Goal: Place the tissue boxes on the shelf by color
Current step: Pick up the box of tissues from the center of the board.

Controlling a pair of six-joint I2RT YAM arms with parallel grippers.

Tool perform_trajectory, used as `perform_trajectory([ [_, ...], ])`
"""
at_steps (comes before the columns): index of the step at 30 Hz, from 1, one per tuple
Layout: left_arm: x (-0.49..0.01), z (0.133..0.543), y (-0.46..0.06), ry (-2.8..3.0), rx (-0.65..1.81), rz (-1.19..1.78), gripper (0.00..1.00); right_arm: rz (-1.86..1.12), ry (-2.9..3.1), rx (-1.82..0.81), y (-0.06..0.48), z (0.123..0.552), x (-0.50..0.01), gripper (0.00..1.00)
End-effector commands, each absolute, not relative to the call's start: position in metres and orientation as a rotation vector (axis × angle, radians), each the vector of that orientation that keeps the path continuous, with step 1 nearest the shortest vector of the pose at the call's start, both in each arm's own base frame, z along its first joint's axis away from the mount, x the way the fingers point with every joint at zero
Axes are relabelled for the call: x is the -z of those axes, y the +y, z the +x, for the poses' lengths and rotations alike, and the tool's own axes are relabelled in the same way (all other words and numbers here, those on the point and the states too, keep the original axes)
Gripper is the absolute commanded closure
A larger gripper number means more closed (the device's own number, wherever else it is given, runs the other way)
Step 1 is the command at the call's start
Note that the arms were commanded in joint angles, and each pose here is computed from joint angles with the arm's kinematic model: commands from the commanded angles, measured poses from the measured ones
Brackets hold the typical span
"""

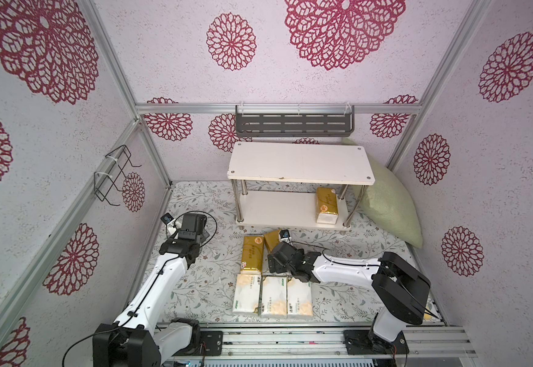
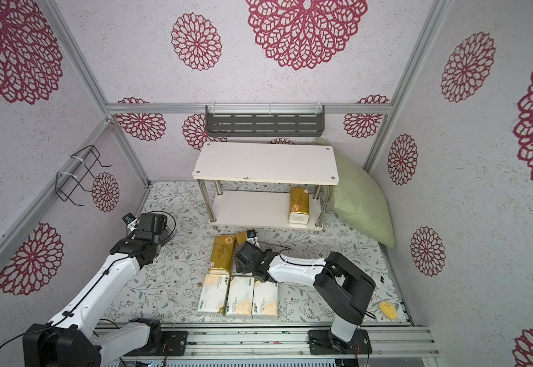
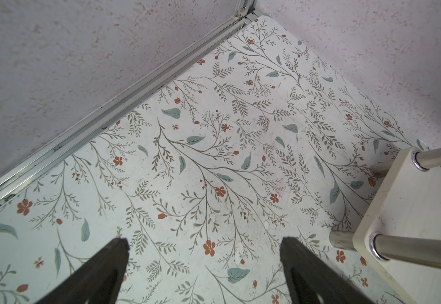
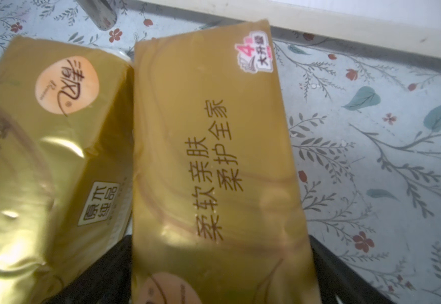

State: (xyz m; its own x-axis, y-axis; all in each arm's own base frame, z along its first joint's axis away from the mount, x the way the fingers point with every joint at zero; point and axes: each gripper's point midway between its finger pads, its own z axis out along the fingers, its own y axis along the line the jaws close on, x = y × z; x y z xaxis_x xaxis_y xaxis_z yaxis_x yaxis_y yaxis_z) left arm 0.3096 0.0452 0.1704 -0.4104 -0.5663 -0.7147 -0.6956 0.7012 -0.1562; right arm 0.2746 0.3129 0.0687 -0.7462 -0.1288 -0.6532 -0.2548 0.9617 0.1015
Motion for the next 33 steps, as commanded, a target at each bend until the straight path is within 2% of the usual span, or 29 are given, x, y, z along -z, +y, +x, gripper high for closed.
perform_trajectory([
  [1, -0.173, 0.309, 0.045, 2.114, -0.22, -0.945, 0.03, -0.291, 2.394, -0.256, 0.317, 0.278, -0.07, 0.03],
  [9, -0.173, 0.308, 0.044, 2.114, -0.215, -0.946, 0.03, -0.306, 2.391, -0.246, 0.314, 0.277, -0.069, 0.09],
  [33, -0.176, 0.31, 0.044, 2.11, -0.217, -0.946, 0.03, -0.279, 2.294, -0.306, 0.299, 0.273, -0.141, 0.2],
])
